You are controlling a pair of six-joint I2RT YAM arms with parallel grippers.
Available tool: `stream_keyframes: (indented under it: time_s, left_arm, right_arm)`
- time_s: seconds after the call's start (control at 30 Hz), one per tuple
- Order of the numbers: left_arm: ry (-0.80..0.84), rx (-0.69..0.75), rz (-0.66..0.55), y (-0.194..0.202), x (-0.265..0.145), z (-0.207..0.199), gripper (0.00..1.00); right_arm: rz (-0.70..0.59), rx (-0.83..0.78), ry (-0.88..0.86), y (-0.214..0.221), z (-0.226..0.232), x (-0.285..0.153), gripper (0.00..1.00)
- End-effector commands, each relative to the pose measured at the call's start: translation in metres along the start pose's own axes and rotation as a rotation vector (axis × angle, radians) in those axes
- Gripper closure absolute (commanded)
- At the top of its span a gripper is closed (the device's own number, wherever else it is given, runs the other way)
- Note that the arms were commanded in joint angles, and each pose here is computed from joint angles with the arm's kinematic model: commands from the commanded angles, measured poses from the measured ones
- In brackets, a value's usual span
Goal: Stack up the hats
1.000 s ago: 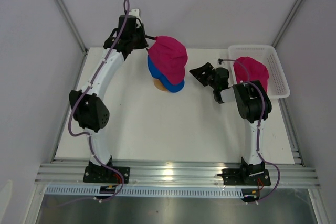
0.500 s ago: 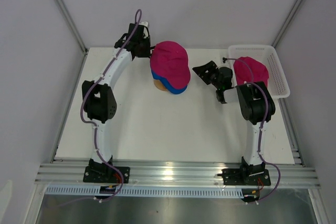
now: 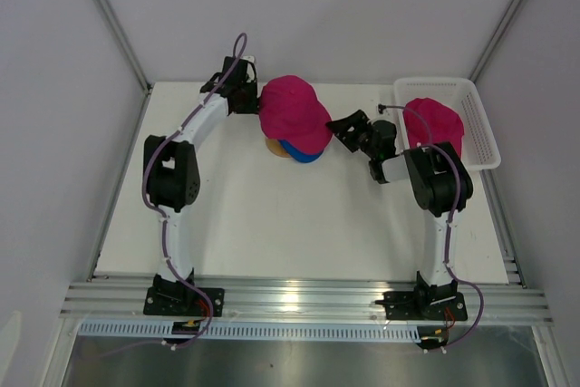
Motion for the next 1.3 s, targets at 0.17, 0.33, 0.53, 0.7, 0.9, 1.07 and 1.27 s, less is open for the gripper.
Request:
stream_keyframes:
  time_s: [0.17,0.33,0.53,0.7,0.9,1.07,1.27]
  left_arm:
    - [0.002,-0.023,-0.061,-0.013,-0.003,0.004,0.99]
    - [0.008,-0.029,-0.052,-0.011,-0.001,0.003,0.99]
    - [0.020,-0.033,-0.056,-0.012,-0.001,0.002,0.99]
    - [0.030,-0.038,-0.060,-0.013,0.000,0.001,0.99]
    - [0.016,-0.032,-0.059,-0.013,-0.001,0.002,0.99]
    - [0.011,-0.027,-0.078,-0.019,-0.007,0.002,0.98]
    - [0.007,-0.020,-0.090,-0.026,-0.008,0.003,0.98]
  right_arm:
    - [-0.004,0.056,-0.102,0.010,0.025,-0.008,0.30]
    - [-0.008,0.138,-0.180,0.018,0.032,-0.005,0.34]
    - [-0.062,0.178,-0.227,0.022,0.034,-0.011,0.35]
    - [-0.055,0.204,-0.246,0.026,0.031,-0.009,0.54]
    - [-0.041,0.222,-0.205,0.034,0.022,-0.011,1.00]
    - [0.007,0.231,-0.017,0.042,0.006,-0.018,1.00]
    - [0.082,0.235,0.160,0.061,-0.008,-0.033,1.00]
Point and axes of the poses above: each gripper's point midway between its finger pads, its own x axis out along the fingers, its own z axis along the line the jaws close on, y = z × x, the point moved 8 cm from there along -x, back along the fingers, and after that the axes turned 4 degrees about -x, right-handed, at the moved point
